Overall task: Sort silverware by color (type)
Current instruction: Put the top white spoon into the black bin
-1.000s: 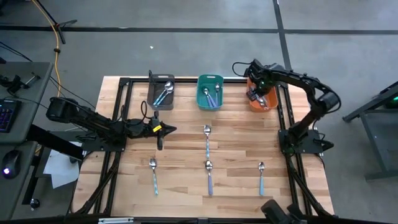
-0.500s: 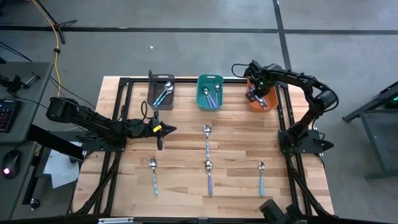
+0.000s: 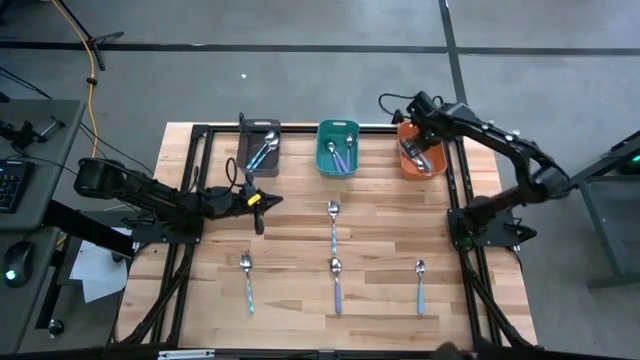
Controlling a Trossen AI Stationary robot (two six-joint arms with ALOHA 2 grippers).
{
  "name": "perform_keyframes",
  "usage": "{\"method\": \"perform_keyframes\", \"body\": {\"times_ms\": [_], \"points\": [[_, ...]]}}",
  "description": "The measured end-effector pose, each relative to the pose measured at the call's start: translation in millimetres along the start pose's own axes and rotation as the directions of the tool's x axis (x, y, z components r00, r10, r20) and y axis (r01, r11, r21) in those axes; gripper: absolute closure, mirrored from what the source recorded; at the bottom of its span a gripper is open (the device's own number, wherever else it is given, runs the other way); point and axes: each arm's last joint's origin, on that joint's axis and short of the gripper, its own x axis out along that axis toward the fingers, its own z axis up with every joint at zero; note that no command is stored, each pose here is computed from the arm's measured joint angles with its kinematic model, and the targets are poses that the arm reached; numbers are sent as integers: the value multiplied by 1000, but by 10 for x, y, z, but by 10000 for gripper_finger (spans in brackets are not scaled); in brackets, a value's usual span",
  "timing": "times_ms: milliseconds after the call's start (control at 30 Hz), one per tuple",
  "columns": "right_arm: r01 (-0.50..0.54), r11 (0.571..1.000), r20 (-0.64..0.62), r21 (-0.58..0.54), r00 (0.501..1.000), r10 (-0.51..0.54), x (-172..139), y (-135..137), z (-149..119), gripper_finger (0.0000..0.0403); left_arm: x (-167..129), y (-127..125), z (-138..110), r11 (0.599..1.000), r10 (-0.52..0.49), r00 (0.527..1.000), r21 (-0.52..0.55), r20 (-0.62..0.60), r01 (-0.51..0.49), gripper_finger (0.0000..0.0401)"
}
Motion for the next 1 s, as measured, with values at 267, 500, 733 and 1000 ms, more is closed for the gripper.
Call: {"method": "perform_keyframes", "body": {"times_ms": [267, 500, 733, 1000], "points": [[-286, 940, 87, -186, 948, 306, -445, 700, -222, 289, 10, 43, 0, 1000, 15, 1000, 27, -1, -15, 400], [-376, 833, 105, -405, 886, 451, -617, 1477, -487, 289, 12, 43, -12, 1000, -9, 1000, 19, -16, 9, 401], [-393, 812, 132, -431, 863, 488, -541, 2052, -674, 289, 12, 42, -18, 1000, -9, 1000, 11, -21, 9, 401], [-479, 842, 112, -247, 849, 516, -302, 2502, -808, 289, 12, 42, -24, 1000, -9, 1000, -12, -28, 9, 401]]}}
